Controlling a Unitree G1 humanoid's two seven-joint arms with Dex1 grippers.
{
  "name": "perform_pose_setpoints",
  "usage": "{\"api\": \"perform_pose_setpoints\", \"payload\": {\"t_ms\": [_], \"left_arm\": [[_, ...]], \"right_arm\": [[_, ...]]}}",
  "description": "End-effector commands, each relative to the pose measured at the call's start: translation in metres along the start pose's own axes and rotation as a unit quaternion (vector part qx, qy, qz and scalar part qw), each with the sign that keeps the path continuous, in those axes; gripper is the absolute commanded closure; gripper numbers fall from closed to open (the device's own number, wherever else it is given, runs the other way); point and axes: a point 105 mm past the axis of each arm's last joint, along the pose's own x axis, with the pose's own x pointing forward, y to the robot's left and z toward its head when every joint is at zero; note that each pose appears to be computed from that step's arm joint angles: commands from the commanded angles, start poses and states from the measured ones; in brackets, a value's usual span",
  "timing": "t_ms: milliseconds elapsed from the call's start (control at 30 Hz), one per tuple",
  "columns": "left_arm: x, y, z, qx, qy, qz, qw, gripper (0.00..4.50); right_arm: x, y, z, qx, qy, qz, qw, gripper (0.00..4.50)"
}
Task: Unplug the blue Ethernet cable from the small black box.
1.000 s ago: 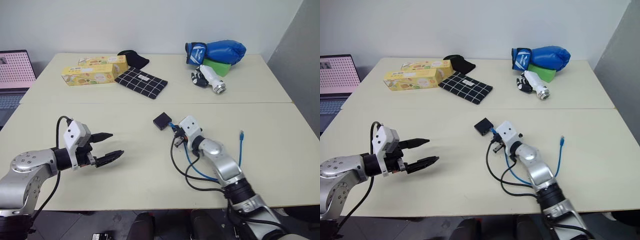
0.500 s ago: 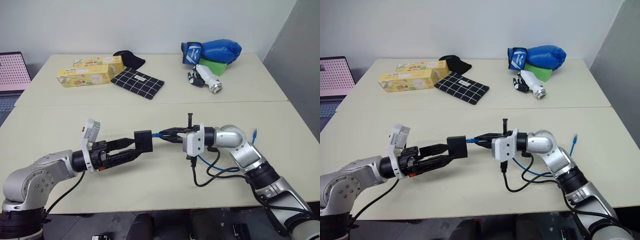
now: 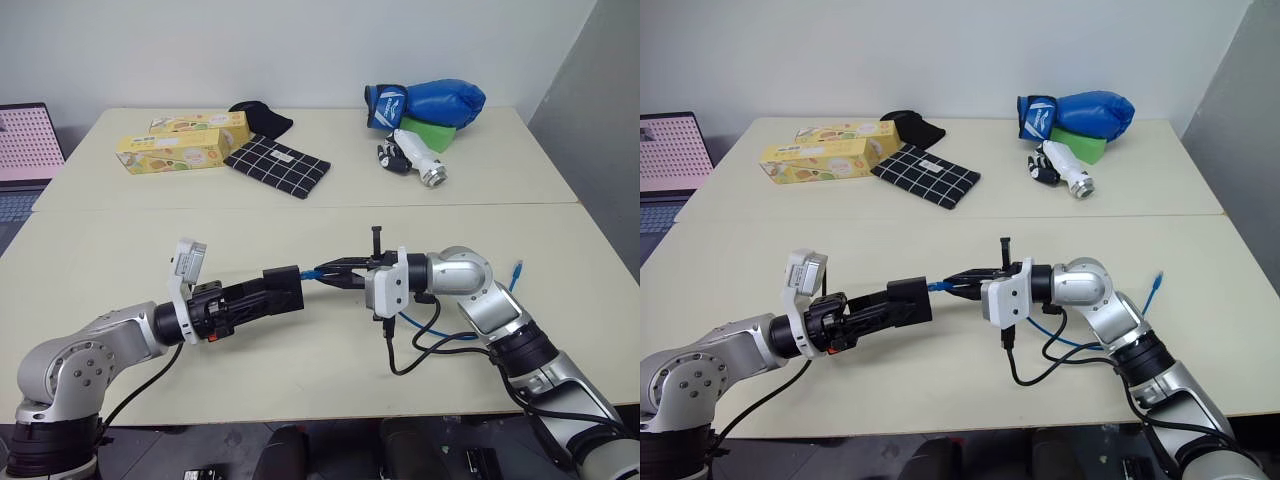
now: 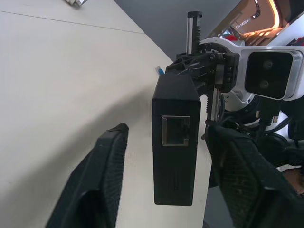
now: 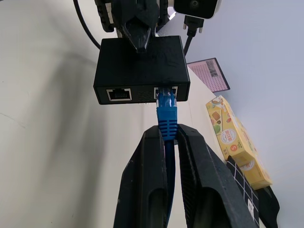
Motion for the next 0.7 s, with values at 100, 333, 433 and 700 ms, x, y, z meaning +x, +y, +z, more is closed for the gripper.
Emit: {"api": "perform_pose_setpoints", "payload": {"t_ms": [100, 333, 433, 700], "left_arm": [[-0.001, -0.006, 0.007, 0.013, -0.006, -0.010, 1.000, 3.02], [0.000, -0.004, 0.005, 0.012, -0.002, -0.010, 1.000, 3.72], [-0.001, -0.003, 0.007, 0.017, -0.005, -0.012, 1.000, 3.72], [0.007, -0.007, -0.002, 0.078, 0.045, -0.063, 0.994, 3.72]], "right_arm": [[-0.001, -0.011, 0.015, -0.032, -0.025, -0.020, 0.999, 4.41], [0.000, -0.008, 0.019, -0.075, -0.030, -0.007, 0.997, 4.41], [-0.002, -0.004, 0.016, -0.077, -0.024, 0.011, 0.997, 3.54], [-0.026, -0.012, 0.031, 0.147, -0.031, 0.025, 0.988, 2.06]]}}
